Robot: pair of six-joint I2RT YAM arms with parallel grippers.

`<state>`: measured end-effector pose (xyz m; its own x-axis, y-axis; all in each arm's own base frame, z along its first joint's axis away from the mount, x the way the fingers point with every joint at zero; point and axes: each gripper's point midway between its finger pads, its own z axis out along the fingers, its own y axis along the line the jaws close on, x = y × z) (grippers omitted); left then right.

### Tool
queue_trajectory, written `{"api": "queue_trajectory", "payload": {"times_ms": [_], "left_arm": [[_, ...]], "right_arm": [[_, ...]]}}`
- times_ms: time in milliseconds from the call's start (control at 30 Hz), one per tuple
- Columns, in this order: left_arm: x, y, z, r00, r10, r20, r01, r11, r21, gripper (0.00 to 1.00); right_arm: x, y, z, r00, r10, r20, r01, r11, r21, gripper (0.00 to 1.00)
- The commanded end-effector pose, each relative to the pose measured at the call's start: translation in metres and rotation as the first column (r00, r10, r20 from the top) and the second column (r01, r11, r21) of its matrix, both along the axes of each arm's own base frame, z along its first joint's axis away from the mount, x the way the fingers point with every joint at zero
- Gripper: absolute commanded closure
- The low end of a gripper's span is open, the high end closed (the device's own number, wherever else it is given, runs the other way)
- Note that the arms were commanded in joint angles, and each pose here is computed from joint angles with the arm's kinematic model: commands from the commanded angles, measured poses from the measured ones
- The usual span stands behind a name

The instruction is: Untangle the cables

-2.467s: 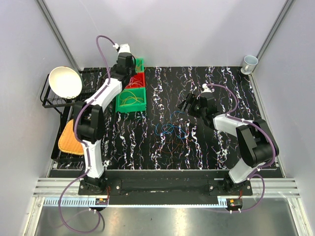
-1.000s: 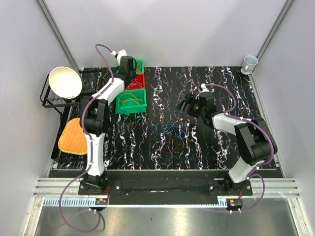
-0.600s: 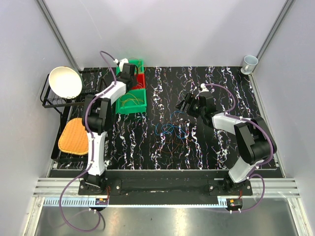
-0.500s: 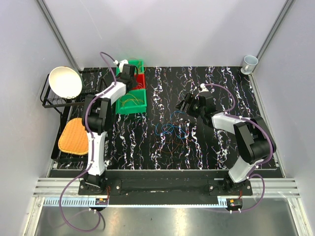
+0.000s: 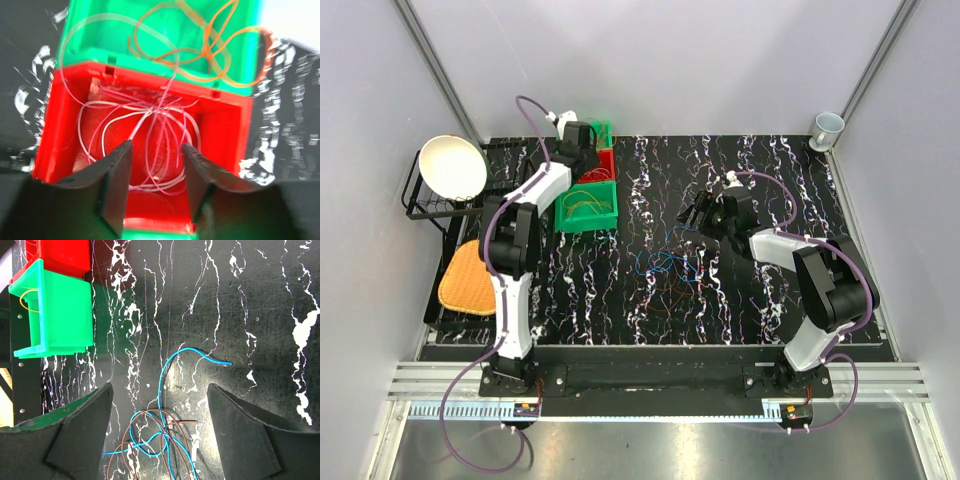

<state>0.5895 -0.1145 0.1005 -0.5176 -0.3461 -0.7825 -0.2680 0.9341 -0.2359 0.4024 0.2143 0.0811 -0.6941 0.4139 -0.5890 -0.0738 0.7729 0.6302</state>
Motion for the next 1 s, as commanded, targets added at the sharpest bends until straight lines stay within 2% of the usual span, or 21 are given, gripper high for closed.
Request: {"api": "queue_trajectory", "payload": {"times_ms": [0, 167, 400, 433, 667, 967], "left_arm": [[-0.002, 0.003, 0.098, 0.983, -0.003, 0.182, 0.008, 1.0, -0.027, 0.46], [-0.017, 0.0, 0.139, 0.971, -0.018, 0.237, 0.025, 0.999, -0.028, 0.31], [-0.052, -0.005, 0.163, 0.967, -0.028, 0.253, 0.035, 0.999, -0.023, 0.19], [-0.059, -0.005, 0.172, 0.963, -0.029, 0.268, 0.039, 0.999, -0.031, 0.18], [-0.099, -0.019, 0.163, 0.97, -0.087, 0.229, 0.097, 0.995, -0.036, 0.16], [-0.165, -0.061, 0.124, 0.968, -0.222, 0.118, 0.22, 0.975, 0.024, 0.17]], "right_arm": [[0.012, 0.009, 0.023, 0.998, 0.017, 0.059, -0.02, 0.999, 0.037, 0.18], [0.011, 0.009, 0.025, 0.998, 0.02, 0.065, -0.022, 0.999, 0.036, 0.18], [0.01, 0.008, 0.028, 0.997, 0.02, 0.071, -0.023, 0.999, 0.035, 0.18], [0.01, 0.008, 0.028, 0.997, 0.019, 0.071, -0.021, 0.999, 0.034, 0.18], [0.009, 0.007, 0.031, 0.997, 0.02, 0.078, -0.023, 0.999, 0.034, 0.18], [0.009, 0.008, 0.031, 0.997, 0.022, 0.077, -0.025, 0.999, 0.036, 0.18]]}}
